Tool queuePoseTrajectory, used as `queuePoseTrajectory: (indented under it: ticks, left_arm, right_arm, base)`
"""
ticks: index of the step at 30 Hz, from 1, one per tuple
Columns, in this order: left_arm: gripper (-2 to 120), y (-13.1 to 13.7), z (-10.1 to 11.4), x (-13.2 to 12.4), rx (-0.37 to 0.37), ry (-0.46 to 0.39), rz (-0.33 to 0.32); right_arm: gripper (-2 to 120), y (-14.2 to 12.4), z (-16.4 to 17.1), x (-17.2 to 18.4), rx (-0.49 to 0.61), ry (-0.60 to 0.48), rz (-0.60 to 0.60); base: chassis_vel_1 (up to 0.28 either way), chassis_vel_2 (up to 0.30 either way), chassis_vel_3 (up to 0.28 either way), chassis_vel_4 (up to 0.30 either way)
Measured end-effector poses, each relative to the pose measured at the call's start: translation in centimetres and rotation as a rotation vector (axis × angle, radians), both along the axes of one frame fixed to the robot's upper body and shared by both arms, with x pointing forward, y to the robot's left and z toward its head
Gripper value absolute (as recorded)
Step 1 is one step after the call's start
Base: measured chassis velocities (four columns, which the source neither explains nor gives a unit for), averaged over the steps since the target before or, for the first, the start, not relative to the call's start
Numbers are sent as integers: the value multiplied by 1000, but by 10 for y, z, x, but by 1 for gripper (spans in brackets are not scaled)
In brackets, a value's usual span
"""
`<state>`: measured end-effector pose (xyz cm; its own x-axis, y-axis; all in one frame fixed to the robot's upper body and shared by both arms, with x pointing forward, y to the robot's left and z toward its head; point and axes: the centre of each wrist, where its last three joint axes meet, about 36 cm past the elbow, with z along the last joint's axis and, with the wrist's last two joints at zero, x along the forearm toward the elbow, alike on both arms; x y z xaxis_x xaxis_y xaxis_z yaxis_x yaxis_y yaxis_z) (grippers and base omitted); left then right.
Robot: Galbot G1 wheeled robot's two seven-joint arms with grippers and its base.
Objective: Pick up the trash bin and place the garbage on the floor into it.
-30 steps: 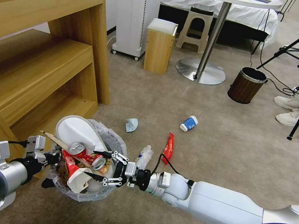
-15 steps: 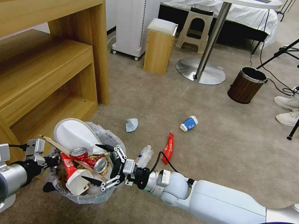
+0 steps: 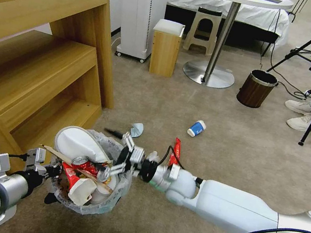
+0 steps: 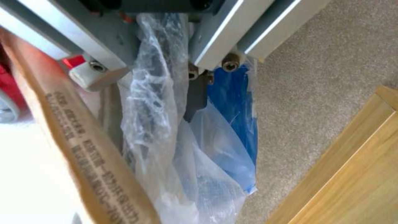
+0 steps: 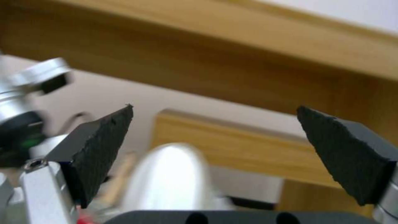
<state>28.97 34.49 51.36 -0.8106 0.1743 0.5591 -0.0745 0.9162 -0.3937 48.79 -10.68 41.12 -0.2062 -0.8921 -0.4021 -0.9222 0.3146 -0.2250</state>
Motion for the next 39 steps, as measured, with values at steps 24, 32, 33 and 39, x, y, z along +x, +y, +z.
queuePoseTrajectory:
  ticks: [24, 32, 33, 39]
  left_arm:
    - [0, 2, 4, -8, 29, -53, 26]
    - [0, 2, 4, -10, 50, -81, 36]
    - [0, 2, 5, -10, 51, -84, 38]
    - [0, 0, 5, -10, 47, -87, 33]
  right_arm:
    - [100, -150, -6, 51, 25, -30, -797]
    - [100, -197, -6, 42, -82, 22, -1231]
    - [100, -208, -7, 38, -103, 35, -1296]
    - [100, -247, -27, 33, -86, -17, -1380]
  base:
    - [0, 0, 0, 0]
    - [0, 0, 0, 0]
    - [0, 0, 0, 0]
    - [0, 0, 0, 0]
